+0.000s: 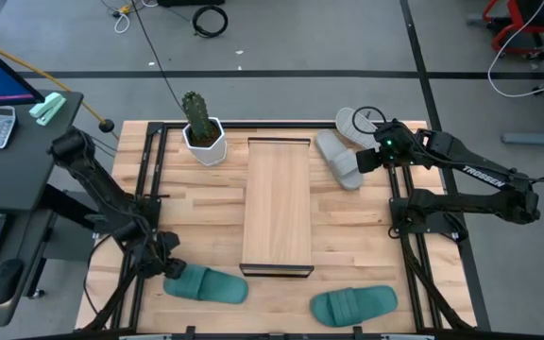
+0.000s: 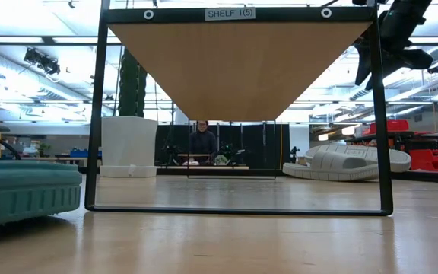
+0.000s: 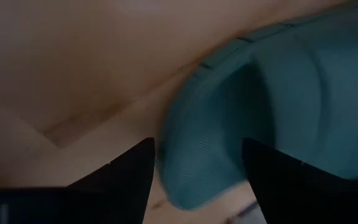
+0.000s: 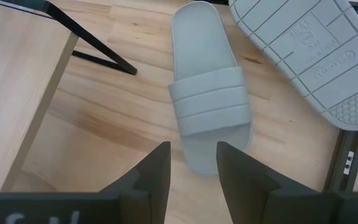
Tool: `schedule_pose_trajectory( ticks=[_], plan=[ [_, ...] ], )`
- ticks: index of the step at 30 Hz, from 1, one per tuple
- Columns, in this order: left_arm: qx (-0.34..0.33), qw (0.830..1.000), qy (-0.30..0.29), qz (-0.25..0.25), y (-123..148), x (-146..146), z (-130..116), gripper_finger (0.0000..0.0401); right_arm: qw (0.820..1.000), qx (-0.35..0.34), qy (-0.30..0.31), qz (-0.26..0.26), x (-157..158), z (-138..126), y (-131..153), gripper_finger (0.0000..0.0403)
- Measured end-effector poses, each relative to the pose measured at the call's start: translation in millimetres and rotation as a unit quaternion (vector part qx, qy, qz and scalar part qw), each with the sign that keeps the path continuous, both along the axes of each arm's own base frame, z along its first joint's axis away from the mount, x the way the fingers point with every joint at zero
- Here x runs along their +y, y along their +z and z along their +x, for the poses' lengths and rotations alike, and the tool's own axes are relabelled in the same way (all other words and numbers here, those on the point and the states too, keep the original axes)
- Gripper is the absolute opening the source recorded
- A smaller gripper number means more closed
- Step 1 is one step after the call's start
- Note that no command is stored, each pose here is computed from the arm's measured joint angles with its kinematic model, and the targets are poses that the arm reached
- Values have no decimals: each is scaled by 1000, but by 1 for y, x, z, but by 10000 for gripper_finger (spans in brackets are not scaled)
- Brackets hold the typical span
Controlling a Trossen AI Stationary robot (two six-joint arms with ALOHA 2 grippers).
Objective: Pick and place slides into the shelf
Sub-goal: Put the left green slide on the shelf
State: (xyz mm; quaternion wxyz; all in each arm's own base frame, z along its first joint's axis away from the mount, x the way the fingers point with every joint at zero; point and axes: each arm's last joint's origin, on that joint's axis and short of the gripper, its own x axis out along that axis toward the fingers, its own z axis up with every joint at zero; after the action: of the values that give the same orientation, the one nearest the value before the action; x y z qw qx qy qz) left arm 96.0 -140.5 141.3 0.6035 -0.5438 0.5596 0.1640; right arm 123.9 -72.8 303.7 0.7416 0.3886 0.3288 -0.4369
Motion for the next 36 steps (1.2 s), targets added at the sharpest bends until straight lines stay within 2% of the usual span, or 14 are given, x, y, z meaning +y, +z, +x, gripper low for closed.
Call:
schedule_pose_trajectory(
  ticks=[5,12,24,29,36],
  plan=[
    [34,999,-15,9,-9,-3,1,247,1000,-1,2,2,0,0,0,137],
    [36,999,-6,4,-10,-2,4,244,1000,-2,2,3,0,0,0,137],
    [32,999,-1,-6,-10,0,9,217,1000,-1,3,3,0,0,0,137],
    [28,1000,-7,-7,-9,-1,9,193,1000,-1,3,3,0,0,0,137],
    [13,999,-29,-8,-8,-2,10,132,1000,-1,4,2,0,0,0,137]
  ],
)
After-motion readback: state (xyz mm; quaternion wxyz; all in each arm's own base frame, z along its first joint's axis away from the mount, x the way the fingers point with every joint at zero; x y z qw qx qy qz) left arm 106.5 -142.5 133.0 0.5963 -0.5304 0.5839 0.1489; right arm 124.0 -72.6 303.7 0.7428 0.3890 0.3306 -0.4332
